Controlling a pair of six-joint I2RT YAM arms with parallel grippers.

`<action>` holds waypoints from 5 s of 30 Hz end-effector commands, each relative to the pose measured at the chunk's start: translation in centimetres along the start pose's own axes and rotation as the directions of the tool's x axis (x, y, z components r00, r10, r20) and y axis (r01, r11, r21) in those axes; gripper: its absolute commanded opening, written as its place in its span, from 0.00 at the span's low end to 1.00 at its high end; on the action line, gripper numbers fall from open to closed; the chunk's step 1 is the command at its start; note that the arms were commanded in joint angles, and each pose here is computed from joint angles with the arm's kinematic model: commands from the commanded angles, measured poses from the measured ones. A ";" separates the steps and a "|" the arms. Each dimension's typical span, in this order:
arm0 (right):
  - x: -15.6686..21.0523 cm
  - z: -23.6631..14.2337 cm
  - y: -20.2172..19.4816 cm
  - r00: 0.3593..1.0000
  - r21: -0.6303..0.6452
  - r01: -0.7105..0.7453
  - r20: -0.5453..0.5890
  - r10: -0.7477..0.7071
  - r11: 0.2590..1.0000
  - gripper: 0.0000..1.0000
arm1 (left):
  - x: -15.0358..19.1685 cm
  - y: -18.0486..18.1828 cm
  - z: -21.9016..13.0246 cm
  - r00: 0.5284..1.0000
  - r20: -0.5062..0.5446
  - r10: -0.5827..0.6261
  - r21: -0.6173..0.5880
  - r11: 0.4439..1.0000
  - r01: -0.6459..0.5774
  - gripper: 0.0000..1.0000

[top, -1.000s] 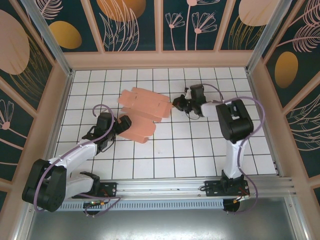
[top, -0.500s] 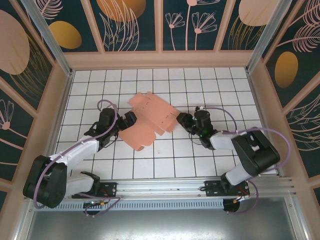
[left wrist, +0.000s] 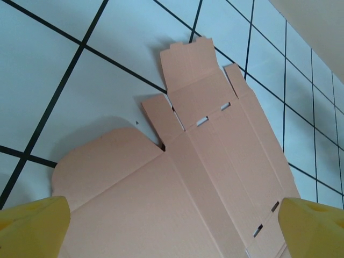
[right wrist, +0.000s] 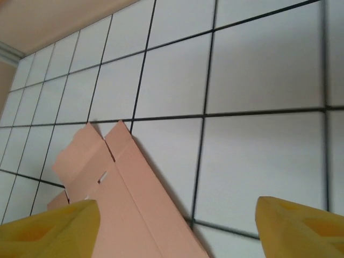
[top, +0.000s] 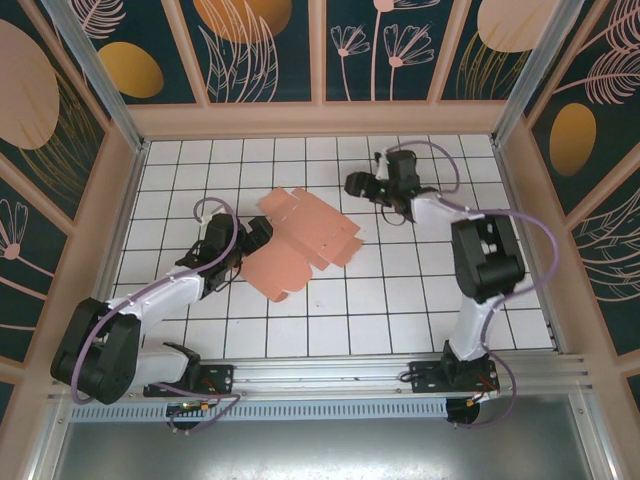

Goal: Fold the paper box

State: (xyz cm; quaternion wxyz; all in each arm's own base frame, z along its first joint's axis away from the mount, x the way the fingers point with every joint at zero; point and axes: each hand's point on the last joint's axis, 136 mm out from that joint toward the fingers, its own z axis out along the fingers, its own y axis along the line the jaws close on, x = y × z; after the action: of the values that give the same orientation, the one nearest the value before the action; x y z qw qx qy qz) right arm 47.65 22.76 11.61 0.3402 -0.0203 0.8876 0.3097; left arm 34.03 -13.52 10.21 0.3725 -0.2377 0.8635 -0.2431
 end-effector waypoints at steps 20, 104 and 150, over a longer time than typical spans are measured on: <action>9.8 7.9 -0.5 0.941 -0.012 -0.005 -0.338 0.000 1.000 0.44 | 2.6 -0.2 -0.7 0.994 -0.052 -0.094 0.125 0.987 0.099 0.99; 15.7 -4.7 -4.4 0.926 0.393 0.169 -0.377 -0.010 0.904 0.00 | 5.7 -4.3 2.4 0.968 -0.202 0.151 0.245 0.964 -0.100 0.99; 7.9 -3.1 -4.2 0.860 0.728 0.505 -0.373 -0.349 0.465 0.00 | 4.6 -3.1 2.9 0.986 -0.142 0.086 0.176 0.983 -0.060 0.99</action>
State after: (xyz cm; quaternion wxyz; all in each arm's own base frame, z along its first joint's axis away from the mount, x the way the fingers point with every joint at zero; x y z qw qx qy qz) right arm 39.99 19.92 4.15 0.2673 -0.1411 0.9238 -0.2349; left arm 33.88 -19.98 6.97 0.3155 -0.1503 0.8782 -0.3266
